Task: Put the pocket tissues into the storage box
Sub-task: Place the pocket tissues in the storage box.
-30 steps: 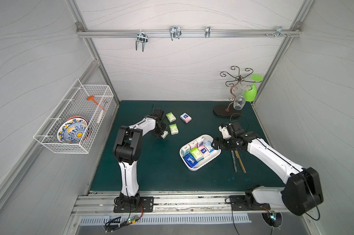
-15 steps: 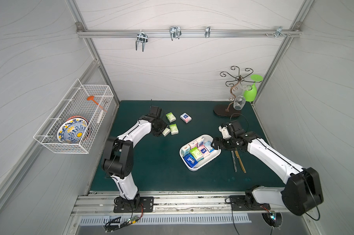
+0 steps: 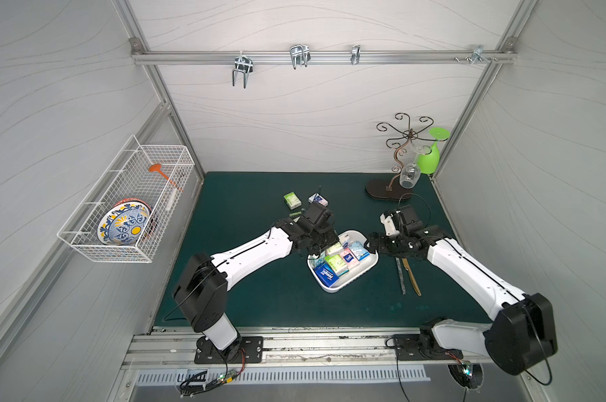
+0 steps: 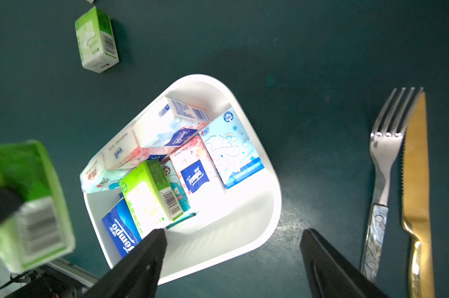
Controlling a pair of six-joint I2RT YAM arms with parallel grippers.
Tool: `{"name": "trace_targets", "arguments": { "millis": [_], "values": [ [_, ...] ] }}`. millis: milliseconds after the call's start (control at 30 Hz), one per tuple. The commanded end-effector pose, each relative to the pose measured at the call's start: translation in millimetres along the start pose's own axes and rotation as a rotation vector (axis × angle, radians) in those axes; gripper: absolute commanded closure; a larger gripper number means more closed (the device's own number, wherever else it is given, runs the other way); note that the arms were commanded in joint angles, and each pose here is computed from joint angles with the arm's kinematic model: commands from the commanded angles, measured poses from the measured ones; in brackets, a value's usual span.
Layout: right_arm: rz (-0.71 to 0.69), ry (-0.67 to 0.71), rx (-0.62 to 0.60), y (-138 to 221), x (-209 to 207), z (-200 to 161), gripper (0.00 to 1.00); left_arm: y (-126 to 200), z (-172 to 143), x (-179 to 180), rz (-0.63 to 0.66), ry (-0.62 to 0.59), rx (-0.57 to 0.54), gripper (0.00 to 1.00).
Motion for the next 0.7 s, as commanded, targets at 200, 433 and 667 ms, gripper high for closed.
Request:
{"name": "trace_targets", "arguments": {
  "millis": [200, 433, 667],
  "values": [
    [-0.008, -0.09, -0.001, 11, -22, -10, 0.12, -51, -23, -36, -0.01, -0.013, 0.066, 0.48],
    [0.009, -0.08, 0.003, 6, -23, -9, 0.12, -73, -22, -27, 0.041, 0.07, 0.049, 0.46],
    [0.004, -0.056, 0.0, 1, -24, 1, 0.12, -77, -25, -28, 0.072, 0.057, 0.058, 0.23]
  ]
}}
Point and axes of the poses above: each gripper's point midway between its finger pads, its own y axis back along the fingers, its own x axis along the line the jaws close on, z = x × y, the point moved 8 cm from there along y, back along the fingers, and after that the axes turned 5 degrees about y, right-handed, at the moved point
